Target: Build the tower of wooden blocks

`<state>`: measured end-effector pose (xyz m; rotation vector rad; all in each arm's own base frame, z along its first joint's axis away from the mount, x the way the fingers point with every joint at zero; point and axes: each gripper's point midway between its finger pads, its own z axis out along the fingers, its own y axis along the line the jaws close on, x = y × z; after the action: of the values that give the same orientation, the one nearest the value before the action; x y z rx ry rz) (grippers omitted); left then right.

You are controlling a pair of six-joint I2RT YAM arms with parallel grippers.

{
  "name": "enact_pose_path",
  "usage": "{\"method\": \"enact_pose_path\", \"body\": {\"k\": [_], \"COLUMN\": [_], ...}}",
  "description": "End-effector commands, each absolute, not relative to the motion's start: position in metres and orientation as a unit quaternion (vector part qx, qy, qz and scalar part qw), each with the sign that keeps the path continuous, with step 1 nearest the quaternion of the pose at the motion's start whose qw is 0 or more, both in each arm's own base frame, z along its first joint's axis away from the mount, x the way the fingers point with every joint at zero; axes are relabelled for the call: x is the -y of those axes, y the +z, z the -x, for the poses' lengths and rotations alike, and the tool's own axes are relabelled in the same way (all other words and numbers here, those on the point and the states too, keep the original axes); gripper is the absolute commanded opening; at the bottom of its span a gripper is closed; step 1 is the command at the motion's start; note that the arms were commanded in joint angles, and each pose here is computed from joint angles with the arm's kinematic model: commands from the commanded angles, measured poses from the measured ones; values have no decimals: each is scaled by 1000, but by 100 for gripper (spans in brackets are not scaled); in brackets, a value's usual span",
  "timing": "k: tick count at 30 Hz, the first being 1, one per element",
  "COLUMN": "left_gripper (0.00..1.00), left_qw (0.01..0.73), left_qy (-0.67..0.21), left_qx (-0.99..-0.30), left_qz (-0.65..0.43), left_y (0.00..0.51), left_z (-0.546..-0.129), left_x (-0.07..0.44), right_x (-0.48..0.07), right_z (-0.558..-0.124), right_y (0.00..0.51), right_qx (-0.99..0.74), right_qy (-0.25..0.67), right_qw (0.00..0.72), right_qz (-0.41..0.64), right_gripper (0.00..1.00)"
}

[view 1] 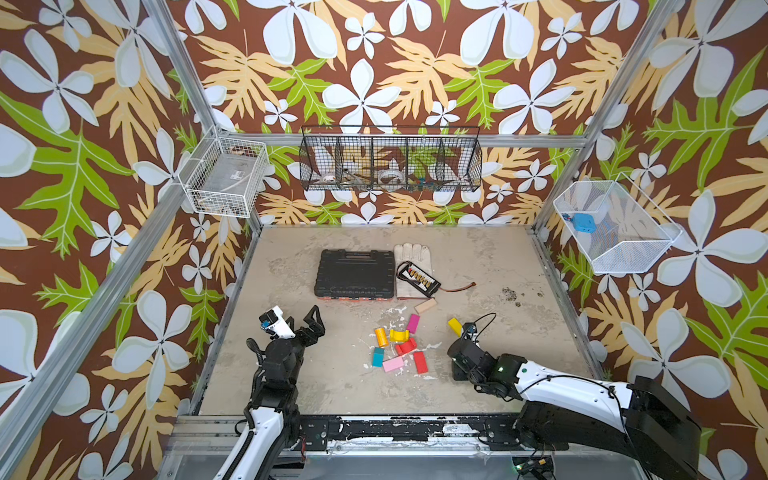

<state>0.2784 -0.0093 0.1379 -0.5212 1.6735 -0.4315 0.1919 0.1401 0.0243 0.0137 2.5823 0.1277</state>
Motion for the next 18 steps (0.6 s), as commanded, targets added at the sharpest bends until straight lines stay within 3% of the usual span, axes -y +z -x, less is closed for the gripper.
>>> {"method": "enact_pose_path", "body": {"k": [1, 11, 18], "left_gripper": [98, 100, 100], "left_qw": [633, 628, 489], "left_qy": [-192, -209, -333], "left_qx": [-716, -718, -782], "left_qz": [222, 217, 198], "left_y": [148, 149, 156], "left_z": [-280, -280, -271], "left_x": [10, 15, 68], "right_x": [-136, -135, -134], "right_z": [-193, -192, -194], "right_y": [24, 22, 25], "right_qx": [-960, -960, -959], "right_qy": [38, 36, 35], "right_qw": [279, 277, 282], "right_qz": [-11, -11, -12], "right_gripper": [21, 26, 38]}}
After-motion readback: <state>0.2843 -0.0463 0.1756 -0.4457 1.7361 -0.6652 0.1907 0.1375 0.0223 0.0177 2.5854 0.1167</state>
